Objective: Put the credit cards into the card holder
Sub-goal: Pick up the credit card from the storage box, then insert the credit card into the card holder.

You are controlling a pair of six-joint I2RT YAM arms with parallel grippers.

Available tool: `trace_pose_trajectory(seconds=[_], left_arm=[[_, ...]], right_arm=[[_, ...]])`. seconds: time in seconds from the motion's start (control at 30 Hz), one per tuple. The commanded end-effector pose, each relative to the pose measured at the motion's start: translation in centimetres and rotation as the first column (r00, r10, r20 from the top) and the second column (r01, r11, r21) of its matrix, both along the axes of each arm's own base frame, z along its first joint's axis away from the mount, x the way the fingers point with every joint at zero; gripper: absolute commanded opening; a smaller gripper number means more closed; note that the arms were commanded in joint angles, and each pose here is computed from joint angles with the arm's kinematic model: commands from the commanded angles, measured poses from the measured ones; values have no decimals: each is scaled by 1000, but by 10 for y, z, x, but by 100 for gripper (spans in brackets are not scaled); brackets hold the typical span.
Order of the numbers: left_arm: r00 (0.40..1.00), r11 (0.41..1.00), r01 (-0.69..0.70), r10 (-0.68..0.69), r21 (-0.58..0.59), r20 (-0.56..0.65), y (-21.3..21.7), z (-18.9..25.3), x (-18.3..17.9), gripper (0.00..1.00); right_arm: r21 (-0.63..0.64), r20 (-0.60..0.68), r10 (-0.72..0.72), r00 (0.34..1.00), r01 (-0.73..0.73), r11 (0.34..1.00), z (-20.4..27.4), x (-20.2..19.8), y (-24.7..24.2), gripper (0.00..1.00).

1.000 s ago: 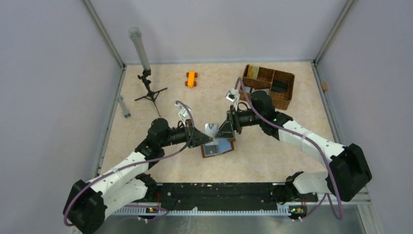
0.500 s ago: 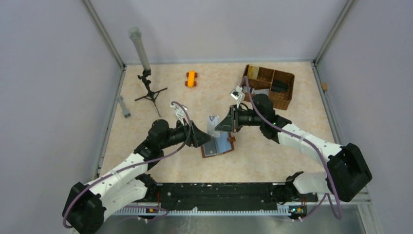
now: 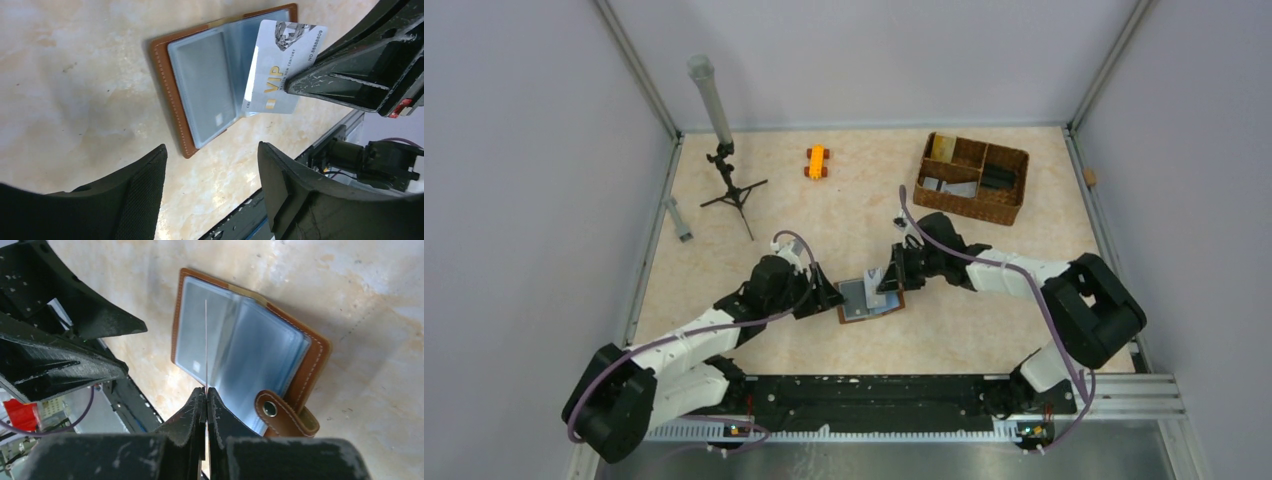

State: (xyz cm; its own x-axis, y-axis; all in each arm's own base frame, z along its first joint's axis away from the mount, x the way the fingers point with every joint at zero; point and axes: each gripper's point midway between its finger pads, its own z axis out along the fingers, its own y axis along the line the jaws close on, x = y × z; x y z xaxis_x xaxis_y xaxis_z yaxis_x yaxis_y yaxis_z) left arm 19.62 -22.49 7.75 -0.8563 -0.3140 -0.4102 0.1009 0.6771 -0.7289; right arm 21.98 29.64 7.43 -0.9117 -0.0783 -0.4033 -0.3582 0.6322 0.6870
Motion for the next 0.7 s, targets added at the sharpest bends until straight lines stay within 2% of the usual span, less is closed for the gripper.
trace_pose_trajectory(seconds=[0.0, 0.23, 0.67], left_arm=[[1000, 1000, -28, 28, -8, -11, -3, -4, 7, 68], [999, 1000, -13, 13, 21, -41, -4, -19, 8, 59], [998, 999, 13, -9, 50, -66, -7, -40, 10, 49]], right_arm=[[-33, 15, -2, 1000, 3, 999, -13, 3, 1, 0], [-52, -11, -17, 1000, 16, 998, -28, 2, -1, 0], [-66, -95, -10, 995, 3, 998, -47, -9, -2, 0]])
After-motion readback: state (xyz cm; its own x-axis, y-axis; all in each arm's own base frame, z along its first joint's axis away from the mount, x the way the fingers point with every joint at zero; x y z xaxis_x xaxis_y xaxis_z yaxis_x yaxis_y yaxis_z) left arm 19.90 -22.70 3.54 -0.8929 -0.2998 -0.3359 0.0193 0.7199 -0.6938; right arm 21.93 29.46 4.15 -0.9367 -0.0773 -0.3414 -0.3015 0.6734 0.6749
